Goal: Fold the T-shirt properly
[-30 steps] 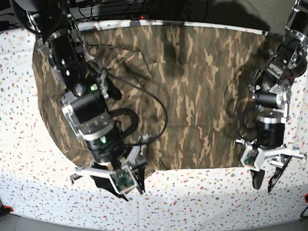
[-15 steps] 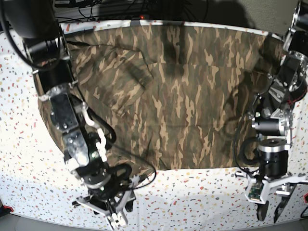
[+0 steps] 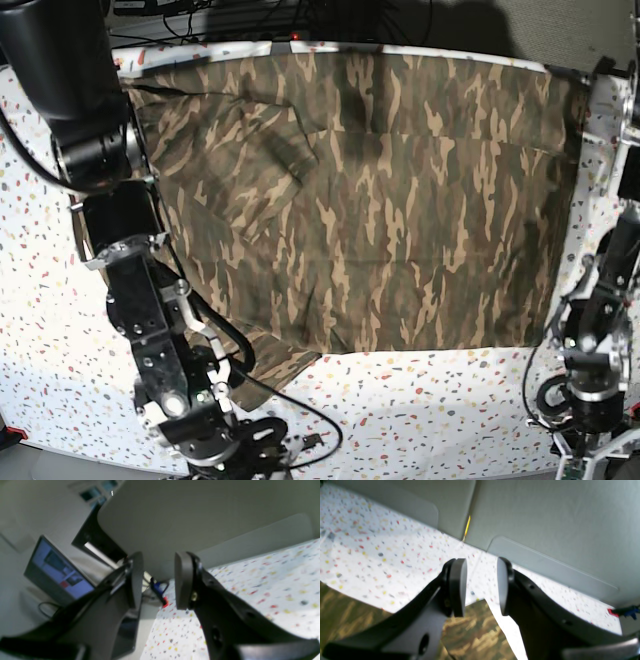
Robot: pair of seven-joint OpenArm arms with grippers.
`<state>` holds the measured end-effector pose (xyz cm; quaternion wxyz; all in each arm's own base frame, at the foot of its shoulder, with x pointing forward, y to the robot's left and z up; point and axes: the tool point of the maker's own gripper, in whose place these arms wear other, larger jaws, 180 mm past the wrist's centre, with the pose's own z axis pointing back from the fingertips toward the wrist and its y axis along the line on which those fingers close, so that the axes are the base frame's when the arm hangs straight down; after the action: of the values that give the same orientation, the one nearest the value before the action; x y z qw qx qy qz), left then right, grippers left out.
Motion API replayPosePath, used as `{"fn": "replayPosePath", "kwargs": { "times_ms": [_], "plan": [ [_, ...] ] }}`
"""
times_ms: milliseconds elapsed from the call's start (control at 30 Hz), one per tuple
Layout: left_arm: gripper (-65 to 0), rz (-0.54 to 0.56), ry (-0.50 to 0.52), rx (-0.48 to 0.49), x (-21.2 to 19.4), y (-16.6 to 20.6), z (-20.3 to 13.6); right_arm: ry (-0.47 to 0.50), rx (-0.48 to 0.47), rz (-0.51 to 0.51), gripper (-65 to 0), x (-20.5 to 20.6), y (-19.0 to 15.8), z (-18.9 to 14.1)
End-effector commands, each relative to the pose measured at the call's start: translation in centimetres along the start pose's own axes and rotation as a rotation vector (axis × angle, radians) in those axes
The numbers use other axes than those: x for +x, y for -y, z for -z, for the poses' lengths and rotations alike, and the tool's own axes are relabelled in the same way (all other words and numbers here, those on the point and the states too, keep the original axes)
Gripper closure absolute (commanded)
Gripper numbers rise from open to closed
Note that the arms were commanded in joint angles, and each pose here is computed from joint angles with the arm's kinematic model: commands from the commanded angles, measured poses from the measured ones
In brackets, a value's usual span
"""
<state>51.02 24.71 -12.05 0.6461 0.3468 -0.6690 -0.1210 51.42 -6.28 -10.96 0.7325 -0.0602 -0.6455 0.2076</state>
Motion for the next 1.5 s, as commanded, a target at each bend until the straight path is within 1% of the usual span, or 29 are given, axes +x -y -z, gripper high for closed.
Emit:
{"fn": "replayPosePath", "kwargs": {
  "times_ms": [0,67,167,267,400,500,633,733,867,933,1100,1167,1333,1467],
  "plan": [
    [-20.9,0.002,0.039,0.057,1.8,-2.5,1.3,0.073,-0.023,0.000,-21.2,3.0,1.1,0.0],
    [-20.9,-0.001,-0.004,0.059,1.2,-3.1,2.4,0.080,-0.021,0.001,-21.2,3.7,1.0,0.2],
    [-20.9,-0.031,-0.040,0.048,0.9,-3.8,3.8,0.070,-0.017,-0.003,-21.2,4.3,1.2,1.1],
    [-20.9,-0.066,-0.062,0.002,1.2,-3.9,4.9,0.037,-0.026,0.004,-21.2,4.3,1.7,2.3],
    [-20.9,-0.095,-0.090,-0.063,1.3,-3.8,6.3,-0.049,-0.042,0.012,-21.2,3.4,2.6,3.9],
    [-20.9,-0.121,-0.121,-0.099,0.8,-3.9,7.1,-0.099,-0.054,0.013,-21.2,2.6,3.3,4.4],
    [-20.9,-0.143,-0.159,-0.150,-0.2,-3.8,8.1,-0.112,-0.058,0.013,-21.2,2.6,3.6,4.5],
    [-20.9,-0.134,-0.195,-0.176,-1.4,-3.7,8.5,-0.120,-0.056,0.012,-21.2,2.5,3.6,4.5],
    [-20.9,-0.110,-0.234,-0.223,-3.0,-3.3,8.6,-0.145,-0.057,0.013,-21.2,1.7,3.6,4.7],
    [-20.9,-0.113,-0.246,-0.224,-3.7,-3.2,8.6,-0.165,-0.058,0.016,-21.2,1.0,3.7,4.9],
    [-20.9,-0.195,-0.280,-0.240,-5.9,-2.6,8.6,-0.216,-0.059,0.019,-21.2,-0.3,3.7,5.1],
    [-20.9,-0.221,-0.302,-0.273,-7.0,-2.0,8.4,-0.234,-0.059,0.019,-21.2,-0.7,3.7,5.0],
    [-20.9,-0.283,-0.408,-0.363,-10.7,0.1,7.3,-0.293,-0.057,0.024,-21.2,-2.5,3.6,5.1],
    [-20.8,-0.313,-0.494,-0.430,-13.6,2.1,6.0,-0.393,-0.061,0.034,-21.2,-6.0,3.8,5.6]
  ]
}}
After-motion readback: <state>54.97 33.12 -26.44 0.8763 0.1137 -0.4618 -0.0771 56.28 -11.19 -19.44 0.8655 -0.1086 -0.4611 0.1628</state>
